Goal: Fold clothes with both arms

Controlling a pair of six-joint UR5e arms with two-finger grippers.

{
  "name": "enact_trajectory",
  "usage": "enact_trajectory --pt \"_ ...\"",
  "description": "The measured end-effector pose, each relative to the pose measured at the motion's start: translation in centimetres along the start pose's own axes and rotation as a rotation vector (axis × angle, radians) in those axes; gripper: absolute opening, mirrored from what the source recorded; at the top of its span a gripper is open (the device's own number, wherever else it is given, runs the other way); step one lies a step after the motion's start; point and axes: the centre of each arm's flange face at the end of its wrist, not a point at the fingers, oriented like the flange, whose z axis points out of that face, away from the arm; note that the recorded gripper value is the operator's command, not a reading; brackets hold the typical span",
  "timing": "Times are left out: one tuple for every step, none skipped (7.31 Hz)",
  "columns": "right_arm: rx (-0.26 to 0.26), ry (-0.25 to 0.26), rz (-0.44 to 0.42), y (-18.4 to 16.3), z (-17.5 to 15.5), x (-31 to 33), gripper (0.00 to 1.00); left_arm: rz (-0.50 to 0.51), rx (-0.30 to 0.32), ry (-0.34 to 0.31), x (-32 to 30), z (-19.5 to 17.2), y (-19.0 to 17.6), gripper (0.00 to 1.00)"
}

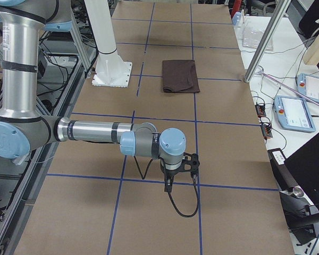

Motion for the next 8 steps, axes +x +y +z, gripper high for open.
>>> enact_trajectory --pt "0.001 0.0 0.001 -0.1 0.0 0.0 1.0 -0.03 0.002 0.0 0.0 -0.1 -0.1 1.0" --pt "0.003 0.0 0.0 -0.2 -0.1 -0.1 1.0 -0.1 0.007 -0.001 0.1 -0.2 -0.4 1.0" --pt "0.005 0.0 -0.001 -0.4 -0.2 -0.2 1.0 -0.162 0.017 -0.002 0.1 -0.4 -0.8 1.0" --pt "0.006 0.0 -0.001 -0.5 -0.3 -0.3 1.0 -0.193 0.033 -0.004 0.1 -0.5 -1.1 1.0" --pt "0.007 0.0 0.0 -0.5 -0.3 -0.3 1.0 -0.203 0.045 -0.004 0.0 -0.4 -1.2 1.0" --pt "0.008 0.0 0.0 -0.6 -0.3 -0.3 1.0 -0.207 0.049 -0.004 -0.1 -0.3 -1.3 1.0" --pt "0.009 0.0 0.0 -0.6 -0.4 -0.3 1.0 -0.208 0.051 -0.004 -0.1 -0.3 -1.3 1.0" --pt "0.009 0.0 -0.001 -0.6 -0.4 -0.3 1.0 -0.208 0.053 -0.005 -0.1 -0.3 -1.4 1.0"
